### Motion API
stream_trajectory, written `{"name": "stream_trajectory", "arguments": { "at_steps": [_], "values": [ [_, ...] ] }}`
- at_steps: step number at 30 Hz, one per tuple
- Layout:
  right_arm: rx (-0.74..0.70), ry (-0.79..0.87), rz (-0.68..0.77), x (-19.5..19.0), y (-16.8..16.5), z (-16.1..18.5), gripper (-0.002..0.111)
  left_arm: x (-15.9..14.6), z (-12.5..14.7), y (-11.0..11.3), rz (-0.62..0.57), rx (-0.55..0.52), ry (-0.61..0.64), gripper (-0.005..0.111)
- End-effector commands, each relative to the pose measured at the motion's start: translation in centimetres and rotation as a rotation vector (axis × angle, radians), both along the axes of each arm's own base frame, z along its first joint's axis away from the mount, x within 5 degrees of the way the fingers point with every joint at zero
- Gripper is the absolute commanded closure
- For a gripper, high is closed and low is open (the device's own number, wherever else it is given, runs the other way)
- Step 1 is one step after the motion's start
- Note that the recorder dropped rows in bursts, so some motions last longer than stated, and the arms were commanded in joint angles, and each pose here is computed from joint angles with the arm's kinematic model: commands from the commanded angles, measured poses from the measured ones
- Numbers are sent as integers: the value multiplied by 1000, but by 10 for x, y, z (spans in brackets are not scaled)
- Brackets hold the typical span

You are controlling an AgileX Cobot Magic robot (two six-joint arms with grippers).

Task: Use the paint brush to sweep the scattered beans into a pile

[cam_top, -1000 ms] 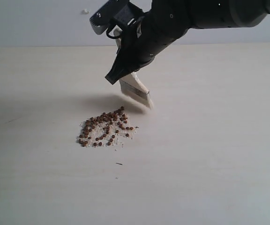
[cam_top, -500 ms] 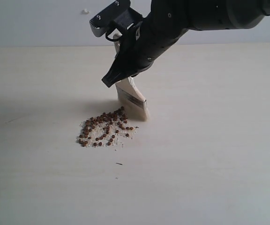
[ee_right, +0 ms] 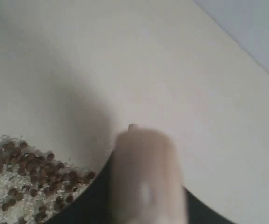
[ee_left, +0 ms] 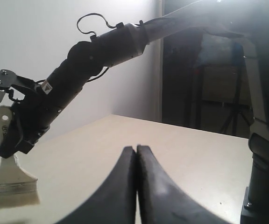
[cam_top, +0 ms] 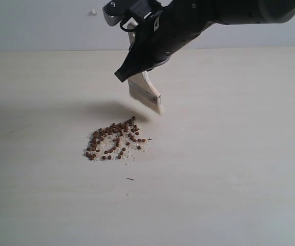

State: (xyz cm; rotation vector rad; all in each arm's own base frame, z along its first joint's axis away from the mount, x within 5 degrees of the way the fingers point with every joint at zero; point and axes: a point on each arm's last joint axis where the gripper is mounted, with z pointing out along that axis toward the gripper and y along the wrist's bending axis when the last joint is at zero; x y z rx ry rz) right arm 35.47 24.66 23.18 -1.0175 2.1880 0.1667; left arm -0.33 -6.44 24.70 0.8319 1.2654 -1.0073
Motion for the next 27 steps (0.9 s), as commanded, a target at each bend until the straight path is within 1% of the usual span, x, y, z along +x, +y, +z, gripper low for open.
{"name": "stream_trajectory", "arguments": {
  "at_steps": [1, 5, 7, 10, 14, 22, 27],
  "values": [
    [-13, -33, -7, 14, -5, -5, 108, 0, 0, 0, -2, -4, 1, 107],
    [-46, -3, 0, 19, -1, -31, 108, 0, 0, 0, -2, -4, 1, 107],
    [-66, 15, 12, 20, -1, -38, 108, 0, 0, 0, -2, -4, 1, 107],
    [-62, 45, 36, 15, 0, -35, 108, 0, 0, 0, -2, -4, 1, 107],
    [-2, 78, 78, 7, 3, -22, 108, 0, 0, 0, -2, -4, 1, 107],
    [41, 168, 106, 0, 7, -24, 108, 0, 0, 0, -2, -4, 1, 107],
    [19, 225, 123, -5, 6, -26, 108, 0, 0, 0, -2, -4, 1, 107]
  ]
}}
